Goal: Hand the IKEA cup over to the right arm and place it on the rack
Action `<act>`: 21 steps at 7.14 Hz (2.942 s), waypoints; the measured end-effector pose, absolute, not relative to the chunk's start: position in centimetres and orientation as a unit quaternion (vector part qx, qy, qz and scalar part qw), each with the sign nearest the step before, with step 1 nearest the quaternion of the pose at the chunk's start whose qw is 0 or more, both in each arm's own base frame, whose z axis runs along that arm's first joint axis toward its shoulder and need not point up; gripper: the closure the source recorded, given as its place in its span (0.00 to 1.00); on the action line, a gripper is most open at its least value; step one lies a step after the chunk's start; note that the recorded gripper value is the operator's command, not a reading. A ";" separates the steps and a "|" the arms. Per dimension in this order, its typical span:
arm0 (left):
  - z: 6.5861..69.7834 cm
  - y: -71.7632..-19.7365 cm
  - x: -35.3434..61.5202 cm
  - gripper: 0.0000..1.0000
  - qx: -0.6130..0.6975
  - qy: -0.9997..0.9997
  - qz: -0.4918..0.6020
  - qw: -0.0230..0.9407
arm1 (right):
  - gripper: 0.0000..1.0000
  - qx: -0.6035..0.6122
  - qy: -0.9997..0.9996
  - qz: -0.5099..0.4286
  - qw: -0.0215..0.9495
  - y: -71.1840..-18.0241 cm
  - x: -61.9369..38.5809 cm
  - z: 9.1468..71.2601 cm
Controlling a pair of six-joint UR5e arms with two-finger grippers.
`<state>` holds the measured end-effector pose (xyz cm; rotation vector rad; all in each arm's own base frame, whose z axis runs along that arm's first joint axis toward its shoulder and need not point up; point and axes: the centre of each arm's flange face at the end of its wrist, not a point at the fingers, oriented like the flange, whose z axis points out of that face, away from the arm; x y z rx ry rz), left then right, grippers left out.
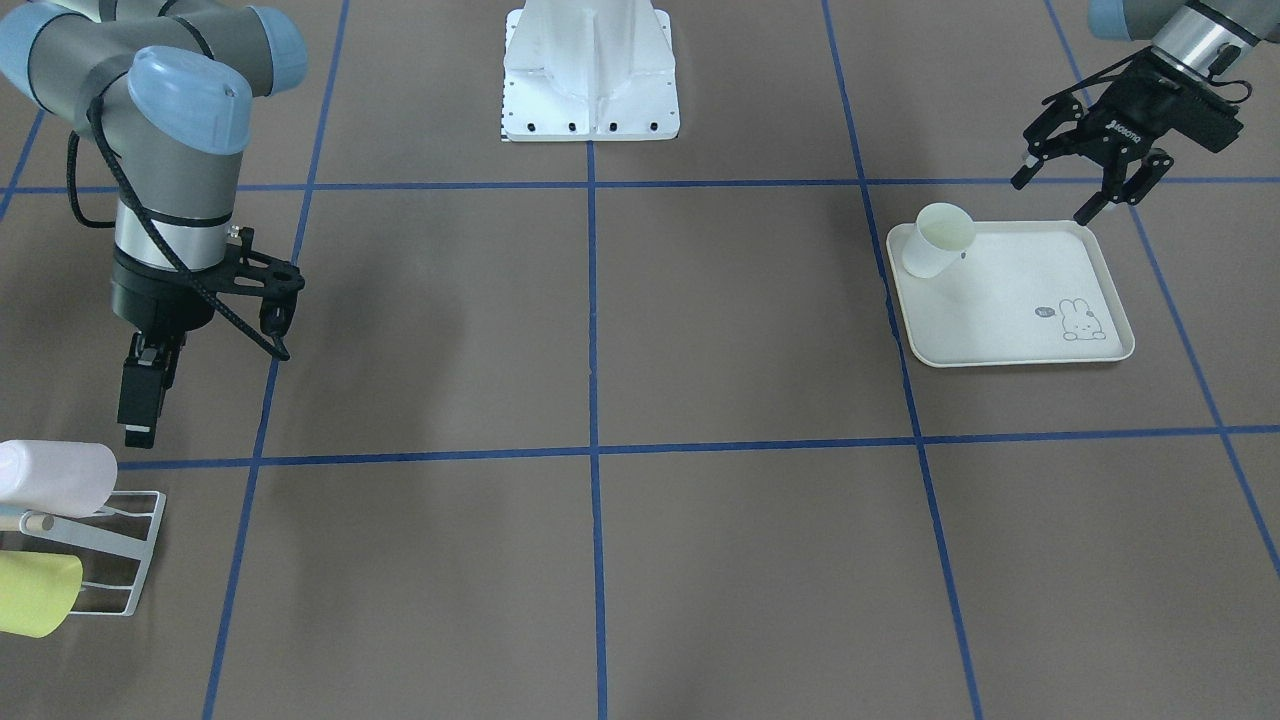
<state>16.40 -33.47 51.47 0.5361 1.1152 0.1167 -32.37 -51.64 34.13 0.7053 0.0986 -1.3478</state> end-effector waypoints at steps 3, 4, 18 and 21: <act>52.6 -32.5 19.7 0.00 0.254 0.503 0.062 0.824 | 0.01 0.398 -0.193 -0.458 0.771 -48.3 -34.0 29.7; 52.8 -32.2 20.7 0.00 0.251 0.501 0.063 0.826 | 0.01 0.393 -0.265 -0.404 0.783 -46.6 -34.8 27.5; 50.6 -31.9 23.2 1.00 0.228 0.511 0.007 0.829 | 0.01 0.372 -0.368 -0.366 0.769 -40.9 -40.3 23.5; 44.0 -32.4 23.4 1.00 0.200 0.586 -0.043 0.784 | 0.01 0.420 -0.424 -0.383 0.705 -38.6 -45.8 22.8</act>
